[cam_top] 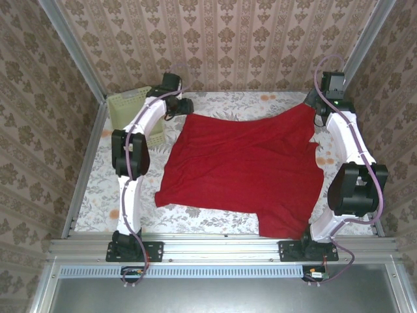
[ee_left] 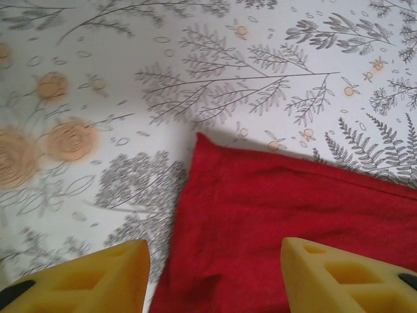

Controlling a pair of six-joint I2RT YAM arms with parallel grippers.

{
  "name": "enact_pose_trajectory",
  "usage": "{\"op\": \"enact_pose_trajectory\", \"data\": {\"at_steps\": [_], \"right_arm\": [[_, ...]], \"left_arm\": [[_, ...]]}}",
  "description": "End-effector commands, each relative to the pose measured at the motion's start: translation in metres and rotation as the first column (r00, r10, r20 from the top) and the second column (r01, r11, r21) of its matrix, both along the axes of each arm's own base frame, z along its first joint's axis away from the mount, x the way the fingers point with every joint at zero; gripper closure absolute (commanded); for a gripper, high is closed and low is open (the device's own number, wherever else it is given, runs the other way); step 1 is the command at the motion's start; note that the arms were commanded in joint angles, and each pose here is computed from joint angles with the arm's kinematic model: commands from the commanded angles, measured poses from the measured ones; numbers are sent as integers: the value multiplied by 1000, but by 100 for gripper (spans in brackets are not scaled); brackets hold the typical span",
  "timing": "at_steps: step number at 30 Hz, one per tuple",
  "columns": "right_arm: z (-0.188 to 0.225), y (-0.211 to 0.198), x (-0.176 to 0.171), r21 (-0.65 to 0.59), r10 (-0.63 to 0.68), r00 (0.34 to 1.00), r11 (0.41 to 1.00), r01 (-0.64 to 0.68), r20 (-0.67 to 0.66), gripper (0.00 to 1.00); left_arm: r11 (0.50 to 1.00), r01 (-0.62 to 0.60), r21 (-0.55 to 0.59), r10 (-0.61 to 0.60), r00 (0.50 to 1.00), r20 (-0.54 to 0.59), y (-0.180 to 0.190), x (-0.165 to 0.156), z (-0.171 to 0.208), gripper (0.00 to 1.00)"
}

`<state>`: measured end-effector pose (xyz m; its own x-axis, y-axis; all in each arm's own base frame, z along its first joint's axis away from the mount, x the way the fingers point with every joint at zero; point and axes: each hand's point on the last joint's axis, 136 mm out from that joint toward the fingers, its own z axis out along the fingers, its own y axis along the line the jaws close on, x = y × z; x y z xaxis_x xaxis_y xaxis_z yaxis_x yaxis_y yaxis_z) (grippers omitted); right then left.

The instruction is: Fold the inside-out t-shirt

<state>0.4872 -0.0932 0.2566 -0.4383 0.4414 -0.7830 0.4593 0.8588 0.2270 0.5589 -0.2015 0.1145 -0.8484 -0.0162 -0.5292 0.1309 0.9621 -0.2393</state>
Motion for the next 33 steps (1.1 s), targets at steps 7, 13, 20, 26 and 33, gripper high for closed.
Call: {"op": "enact_pose_trajectory", "data": {"at_steps": [7,13,20,26,33], "right_arm": [[8,0,9,-27,7,1000,1000,-6,29,100],[-1,3,13,-21,23,1000,1000,-22,19,100],[-15,6,21,-14,35,999,999,-35,-3,100],[-28,8,27,-5,40,999,999,-40,-26,100],[-34,9,30,4,41,999,999,-41,-33,100]], "left_arm": [[999,-14,50,15,1000,-24,1,28,-49,44],[1000,-26,4,26,999,-33,-7,42,-66,46],[998,-17,-62,15,1000,-25,-19,54,-77,70],[995,-23,-102,21,999,-25,-17,62,-79,73],[996,-39,-83,38,999,-19,-15,63,-80,88]]}}
